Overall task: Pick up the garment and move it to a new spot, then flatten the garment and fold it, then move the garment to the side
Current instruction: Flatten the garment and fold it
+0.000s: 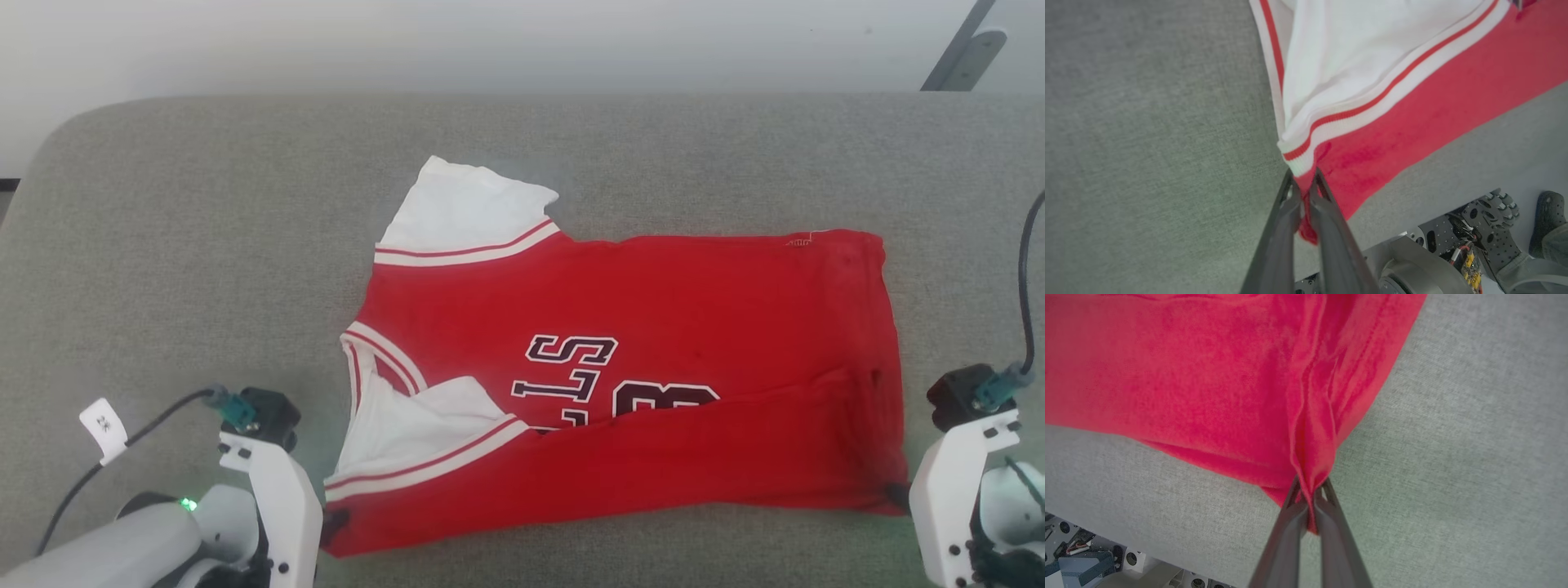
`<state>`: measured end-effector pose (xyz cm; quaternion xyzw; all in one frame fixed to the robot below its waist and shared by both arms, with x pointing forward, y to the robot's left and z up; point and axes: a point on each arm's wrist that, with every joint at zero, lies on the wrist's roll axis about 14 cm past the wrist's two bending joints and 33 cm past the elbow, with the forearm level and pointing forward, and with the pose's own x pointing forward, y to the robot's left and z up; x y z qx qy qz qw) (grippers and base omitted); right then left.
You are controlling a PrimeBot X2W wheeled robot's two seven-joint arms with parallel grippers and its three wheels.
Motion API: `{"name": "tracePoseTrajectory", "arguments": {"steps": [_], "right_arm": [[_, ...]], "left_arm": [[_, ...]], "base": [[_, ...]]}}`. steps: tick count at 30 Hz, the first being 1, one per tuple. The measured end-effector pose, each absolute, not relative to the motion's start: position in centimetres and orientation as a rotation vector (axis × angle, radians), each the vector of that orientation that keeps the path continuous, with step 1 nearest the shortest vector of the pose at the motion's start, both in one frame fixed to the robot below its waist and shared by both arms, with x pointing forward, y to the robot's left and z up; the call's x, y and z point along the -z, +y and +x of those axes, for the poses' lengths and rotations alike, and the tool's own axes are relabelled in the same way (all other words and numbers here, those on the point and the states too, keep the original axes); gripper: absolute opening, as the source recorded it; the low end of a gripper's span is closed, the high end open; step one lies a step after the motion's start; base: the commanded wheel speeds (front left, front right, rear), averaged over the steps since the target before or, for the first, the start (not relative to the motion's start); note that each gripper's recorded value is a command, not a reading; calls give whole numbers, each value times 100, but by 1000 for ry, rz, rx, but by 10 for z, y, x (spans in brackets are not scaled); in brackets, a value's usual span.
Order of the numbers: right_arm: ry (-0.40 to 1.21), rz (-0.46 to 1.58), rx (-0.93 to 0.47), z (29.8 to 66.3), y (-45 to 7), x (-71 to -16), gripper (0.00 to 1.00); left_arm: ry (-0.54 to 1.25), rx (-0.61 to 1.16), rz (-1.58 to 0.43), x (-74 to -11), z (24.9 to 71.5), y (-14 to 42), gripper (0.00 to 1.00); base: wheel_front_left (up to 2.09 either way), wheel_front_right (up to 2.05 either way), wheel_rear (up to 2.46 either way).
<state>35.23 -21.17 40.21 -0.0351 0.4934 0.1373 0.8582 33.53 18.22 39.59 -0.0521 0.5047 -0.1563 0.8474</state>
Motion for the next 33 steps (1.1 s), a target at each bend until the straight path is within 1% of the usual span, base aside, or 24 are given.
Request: {"name": "tracePoseTrajectory", "arguments": {"steps": [3, 4, 5, 6, 7, 8, 9, 13, 18, 19, 22, 23, 28, 33], "right_arm": [[1044, -49, -286, 348, -209, -397, 0], [1043, -42, -286, 348, -208, -396, 0], [1043, -40, -283, 347, -208, -395, 2], [1043, -42, -280, 347, -208, -394, 16], [1038, -35, -277, 347, -208, -394, 16], [1030, -30, -276, 348, -207, -394, 48], [1027, -32, -274, 348, -207, -394, 100], [984, -26, -274, 352, -205, -402, 100], [850, -22, -264, 367, -207, -426, 100], [761, -25, -257, 378, -208, -442, 100], [589, -32, -246, 399, -207, -472, 100], [589, -32, -246, 399, -207, -472, 100], [310, -27, -200, 425, -207, -518, 100], [61, -30, -146, 440, -208, -551, 100]], "left_arm": [[1086, 330, -122, -391, 329, 180, 0], [1087, 330, -126, -390, 329, 179, 10], [1084, 329, -127, -390, 330, 179, 32], [1085, 326, -126, -389, 330, 179, 60], [1084, 323, -127, -389, 330, 180, 80], [1084, 321, -125, -389, 331, 181, 100], [1080, 319, -123, -390, 332, 182, 100], [1047, 313, -105, -400, 339, 187, 100], [958, 330, -38, -430, 362, 192, 100], [913, 343, -13, -444, 376, 191, 100], [859, 350, 18, -462, 399, 192, 100], [859, 350, 18, -462, 399, 192, 100], [740, 385, 64, -494, 454, 184, 100], [680, 410, 99, -506, 507, 177, 100]], "base": [[0, 0, 0], [0, 0, 0], [0, 0, 0], [0, 0, 0], [0, 0, 0], [0, 0, 0], [0, 0, 0], [0, 0, 0], [0, 0, 0], [0, 0, 0], [0, 0, 0], [0, 0, 0], [0, 0, 0], [0, 0, 0]]}}
